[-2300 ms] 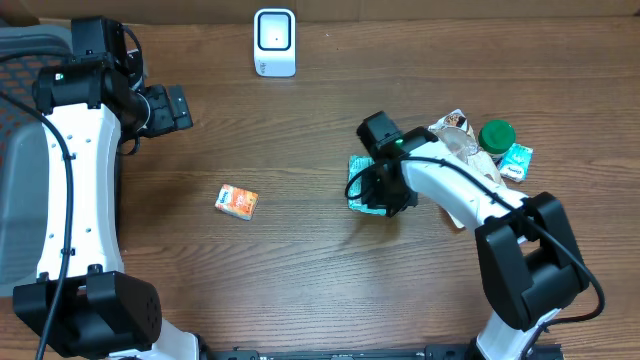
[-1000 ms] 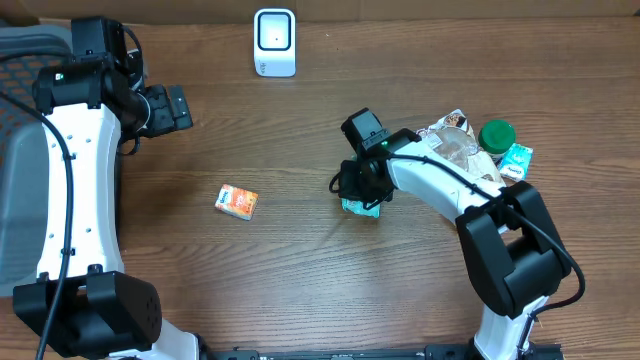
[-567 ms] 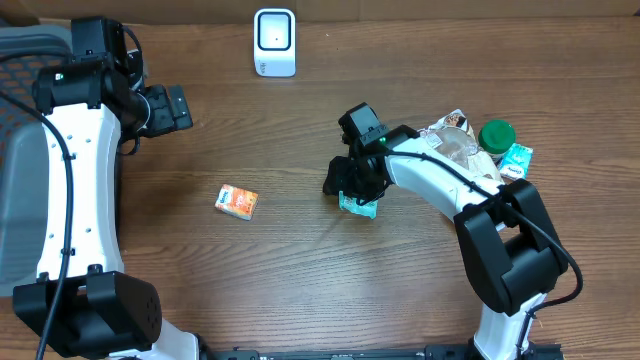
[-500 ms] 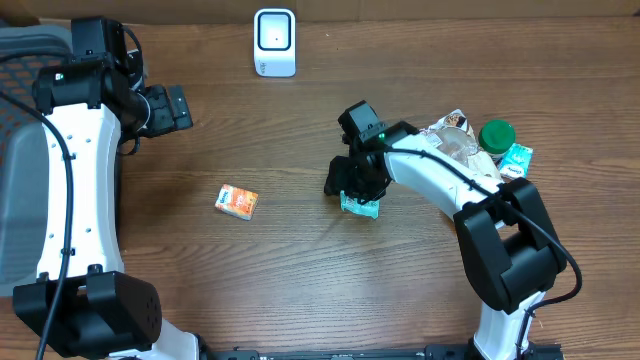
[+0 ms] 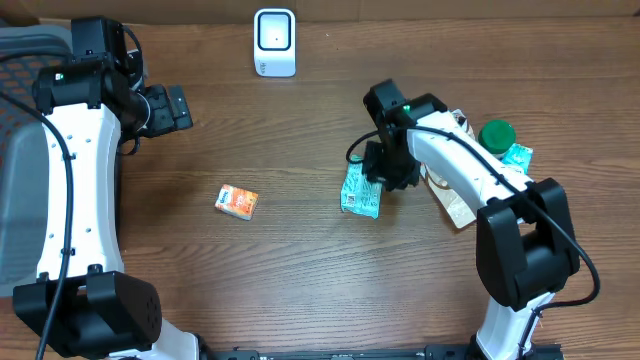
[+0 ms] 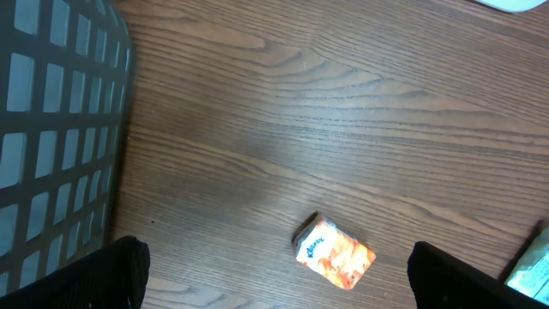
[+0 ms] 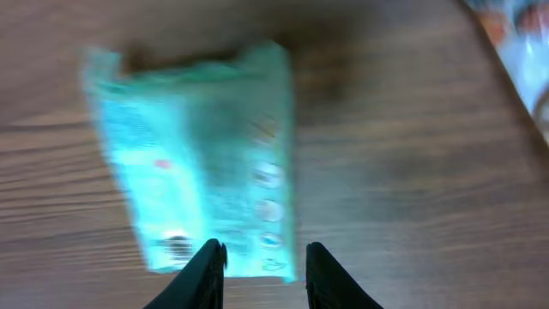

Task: Scan the item barcode

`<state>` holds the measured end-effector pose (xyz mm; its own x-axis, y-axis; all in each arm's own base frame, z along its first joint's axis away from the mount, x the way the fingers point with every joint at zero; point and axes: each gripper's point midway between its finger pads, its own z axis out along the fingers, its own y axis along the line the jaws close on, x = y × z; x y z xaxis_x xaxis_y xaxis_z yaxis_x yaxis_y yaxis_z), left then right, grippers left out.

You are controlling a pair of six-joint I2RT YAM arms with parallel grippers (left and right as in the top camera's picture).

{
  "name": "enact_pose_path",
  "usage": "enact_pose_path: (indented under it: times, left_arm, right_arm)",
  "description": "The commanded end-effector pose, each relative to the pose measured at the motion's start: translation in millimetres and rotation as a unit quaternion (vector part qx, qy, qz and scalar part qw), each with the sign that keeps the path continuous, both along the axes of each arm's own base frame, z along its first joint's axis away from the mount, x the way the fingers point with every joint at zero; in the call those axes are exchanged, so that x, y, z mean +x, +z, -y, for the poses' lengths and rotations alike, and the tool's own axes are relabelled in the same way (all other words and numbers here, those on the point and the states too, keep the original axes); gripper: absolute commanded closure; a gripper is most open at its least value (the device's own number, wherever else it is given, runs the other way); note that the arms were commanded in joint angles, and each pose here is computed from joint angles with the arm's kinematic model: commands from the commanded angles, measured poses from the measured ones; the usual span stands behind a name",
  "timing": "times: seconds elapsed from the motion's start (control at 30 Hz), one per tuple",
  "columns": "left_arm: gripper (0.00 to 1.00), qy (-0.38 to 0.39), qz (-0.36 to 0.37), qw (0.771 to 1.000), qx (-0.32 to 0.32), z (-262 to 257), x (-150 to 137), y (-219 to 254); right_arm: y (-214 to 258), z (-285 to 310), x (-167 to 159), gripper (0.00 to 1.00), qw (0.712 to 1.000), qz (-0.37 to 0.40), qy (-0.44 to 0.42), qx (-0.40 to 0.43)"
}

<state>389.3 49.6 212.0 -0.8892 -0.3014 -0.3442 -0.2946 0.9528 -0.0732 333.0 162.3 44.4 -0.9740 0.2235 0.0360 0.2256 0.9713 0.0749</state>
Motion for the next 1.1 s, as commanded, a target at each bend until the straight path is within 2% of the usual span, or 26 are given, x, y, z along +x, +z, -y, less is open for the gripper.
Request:
enact_pose_path:
  times: [0.0, 0.17, 0.33, 0.53, 0.73, 0.9, 1.07]
  left_arm:
    - [0.0, 0.002, 0.0, 1.0, 0.004, -1, 2, 0]
    - [0.0, 0.002, 0.0, 1.0, 0.004, -1, 2, 0]
    - [0.01, 0.002, 0.0, 1.0, 0.004, -1, 2, 0]
    - [0.0, 0.002, 0.0, 1.0, 0.004, -1, 2, 0]
    - [0.01, 0.002, 0.0, 1.0, 0.004, -1, 2, 0]
    - [0.0, 0.002, 0.0, 1.0, 0.004, -1, 2, 0]
    - [0.01, 0.002, 0.0, 1.0, 0.004, -1, 2, 0]
  right_arm:
    - [-20, 17, -15, 0.72, 0.998, -0.023, -0.032, -0.044]
    - [-41, 23, -31, 0.71, 0.996, -0.063, -0.03, -0.061]
    - [-42, 10, -35, 0.72, 0.996, -0.074, -0.021, -0.034]
    - [-41, -37, -48, 0.71, 0.996, -0.073, 0.051, 0.024]
    - [-40, -77, -56, 0.7, 0.99, -0.044, 0.125, 0.046]
    - [-23, -93, -44, 0.67, 0.985, -0.017, 0.157, 0.07]
    - [19, -78, -5, 0.62, 0.981, 0.029, 0.17, 0.087]
